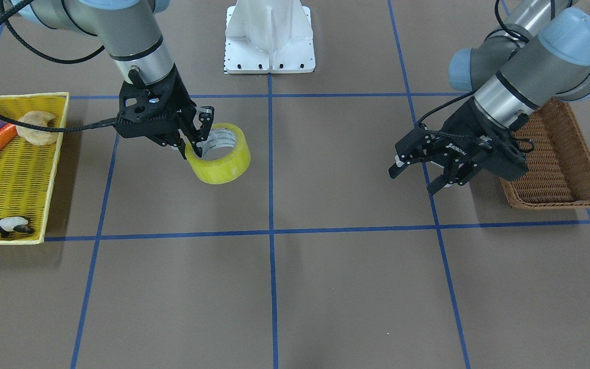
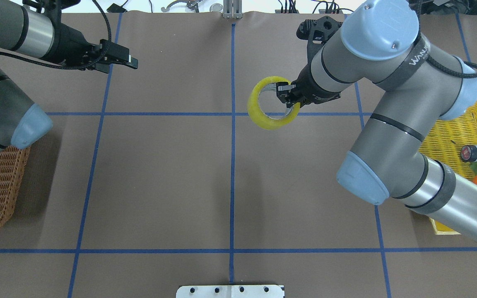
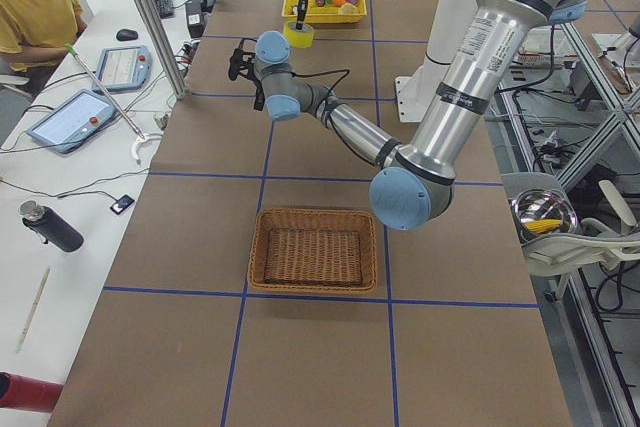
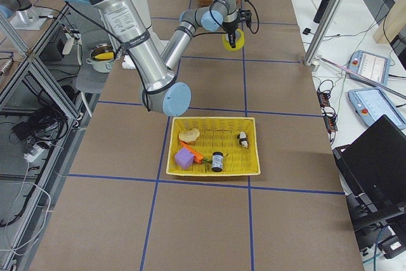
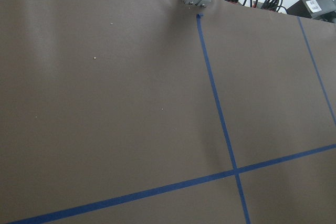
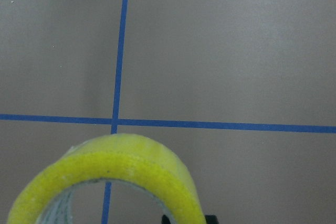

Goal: Move tape to another basket

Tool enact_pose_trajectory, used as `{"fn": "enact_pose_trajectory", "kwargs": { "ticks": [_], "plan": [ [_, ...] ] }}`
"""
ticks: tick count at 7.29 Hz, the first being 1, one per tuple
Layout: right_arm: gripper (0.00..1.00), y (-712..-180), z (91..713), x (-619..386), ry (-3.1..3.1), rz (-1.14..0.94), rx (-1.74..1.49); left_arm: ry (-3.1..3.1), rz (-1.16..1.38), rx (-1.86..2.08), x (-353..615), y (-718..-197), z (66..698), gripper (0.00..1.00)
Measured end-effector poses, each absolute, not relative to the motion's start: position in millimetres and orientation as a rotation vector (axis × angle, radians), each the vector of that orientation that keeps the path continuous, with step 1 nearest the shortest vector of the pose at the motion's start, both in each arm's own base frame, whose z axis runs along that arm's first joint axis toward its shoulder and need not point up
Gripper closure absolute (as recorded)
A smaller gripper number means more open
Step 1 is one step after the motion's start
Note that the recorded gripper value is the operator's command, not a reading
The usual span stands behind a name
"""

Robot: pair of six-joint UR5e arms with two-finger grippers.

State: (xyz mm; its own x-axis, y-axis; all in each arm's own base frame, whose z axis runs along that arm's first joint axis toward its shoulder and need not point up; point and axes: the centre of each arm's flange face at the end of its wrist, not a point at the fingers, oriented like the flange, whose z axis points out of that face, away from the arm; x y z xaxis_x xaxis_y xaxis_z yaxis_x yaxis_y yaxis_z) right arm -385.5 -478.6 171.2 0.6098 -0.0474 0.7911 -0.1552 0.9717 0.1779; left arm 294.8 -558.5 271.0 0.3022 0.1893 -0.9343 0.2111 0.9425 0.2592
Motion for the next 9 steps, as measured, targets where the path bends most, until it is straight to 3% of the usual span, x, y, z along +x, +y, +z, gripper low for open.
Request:
{"fn": "enact_pose_trajectory", "kwargs": {
  "ticks": [9],
  "plan": [
    [1.00,-455,132,-403,-1.156,0.035,0.338,1.527,0.209,0.353,367,-451,162,0.01]
  ]
}}
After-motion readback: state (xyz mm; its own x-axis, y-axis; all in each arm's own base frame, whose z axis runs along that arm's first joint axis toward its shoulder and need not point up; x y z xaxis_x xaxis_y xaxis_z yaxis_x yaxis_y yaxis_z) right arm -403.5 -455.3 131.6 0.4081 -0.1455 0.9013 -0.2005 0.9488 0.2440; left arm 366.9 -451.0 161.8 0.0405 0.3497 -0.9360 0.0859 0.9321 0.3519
